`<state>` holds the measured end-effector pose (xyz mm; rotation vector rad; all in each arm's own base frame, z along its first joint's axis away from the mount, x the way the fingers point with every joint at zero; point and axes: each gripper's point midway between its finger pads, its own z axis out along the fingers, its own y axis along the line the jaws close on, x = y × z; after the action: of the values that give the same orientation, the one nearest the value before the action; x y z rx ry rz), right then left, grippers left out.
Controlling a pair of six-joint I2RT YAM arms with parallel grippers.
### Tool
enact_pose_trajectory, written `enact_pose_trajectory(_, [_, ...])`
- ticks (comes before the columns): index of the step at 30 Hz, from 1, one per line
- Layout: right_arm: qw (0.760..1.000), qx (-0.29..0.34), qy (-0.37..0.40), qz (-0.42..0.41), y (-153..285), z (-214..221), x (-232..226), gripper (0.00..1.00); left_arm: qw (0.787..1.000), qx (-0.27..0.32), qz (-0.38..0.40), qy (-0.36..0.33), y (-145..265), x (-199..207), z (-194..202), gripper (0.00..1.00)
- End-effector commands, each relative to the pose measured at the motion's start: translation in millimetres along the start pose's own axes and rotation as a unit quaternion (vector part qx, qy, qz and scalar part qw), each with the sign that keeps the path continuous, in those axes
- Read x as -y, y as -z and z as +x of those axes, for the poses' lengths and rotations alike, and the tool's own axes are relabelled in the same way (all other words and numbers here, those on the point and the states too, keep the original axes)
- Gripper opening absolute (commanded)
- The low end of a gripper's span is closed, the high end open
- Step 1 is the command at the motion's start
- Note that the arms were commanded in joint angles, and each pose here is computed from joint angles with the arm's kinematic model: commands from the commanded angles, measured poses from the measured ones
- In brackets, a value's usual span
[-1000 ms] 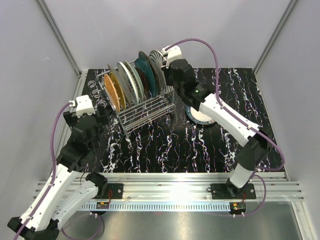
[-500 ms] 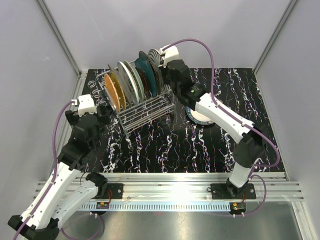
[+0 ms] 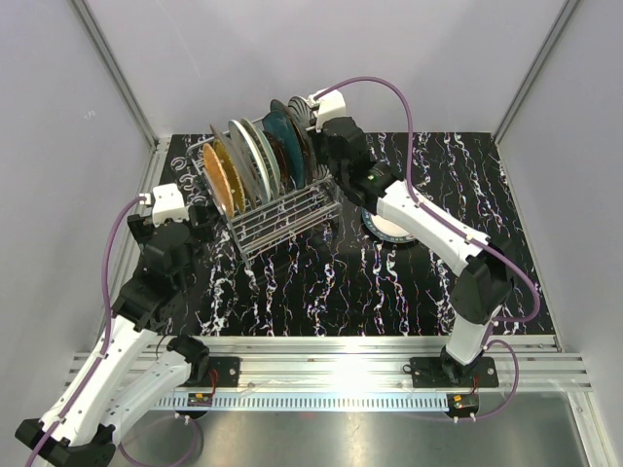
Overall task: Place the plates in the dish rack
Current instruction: Insert the plate into the dish rack
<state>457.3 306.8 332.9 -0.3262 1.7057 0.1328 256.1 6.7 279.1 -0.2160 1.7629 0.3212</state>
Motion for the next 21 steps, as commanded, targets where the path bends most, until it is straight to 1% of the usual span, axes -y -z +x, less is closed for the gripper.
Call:
enact_pose_trajectory(1, [0.991, 0.116, -0.059, 0.027, 8, -81, 16, 0.24, 0.999, 0.021, 0.005, 0.025, -2, 3, -12, 0.99])
enact_pose_trajectory(3, [0.991, 0.114, -0.060, 0.024, 8, -80, 14, 0.26, 0.999, 0.020, 0.005, 0.024, -2, 3, -12, 0.99])
enact_pose_trajectory(4, [0.991, 0.116, -0.062, 0.023, 8, -82, 14, 0.29, 1.000, 0.019, 0.005, 0.023, -2, 4, -11, 0.99])
enact_pose_trajectory(7, [0.991, 0.119, -0.065, 0.018, 11, -85, 13, 0.34, 1.000, 0.019, 0.008, 0.023, -3, 5, -10, 0.99])
enact_pose_trajectory(9, [0.990, 0.124, -0.069, 0.012, 14, -89, 13, 0.34, 1.000, 0.017, 0.007, 0.022, -3, 6, -10, 0.99])
enact_pose_trajectory(16, [0.990, 0.126, -0.068, 0.015, 19, -94, 16, 0.33, 1.000, 0.016, 0.005, 0.020, -4, 5, -9, 0.99])
enact_pose_trajectory(18, [0.989, 0.130, -0.074, 0.013, 23, -98, 17, 0.30, 1.000, 0.017, 0.006, 0.021, -4, 5, -9, 0.99])
enact_pose_trajectory(21, [0.988, 0.132, -0.077, 0.010, 28, -101, 19, 0.30, 1.000, 0.016, 0.007, 0.020, -4, 6, -9, 0.99])
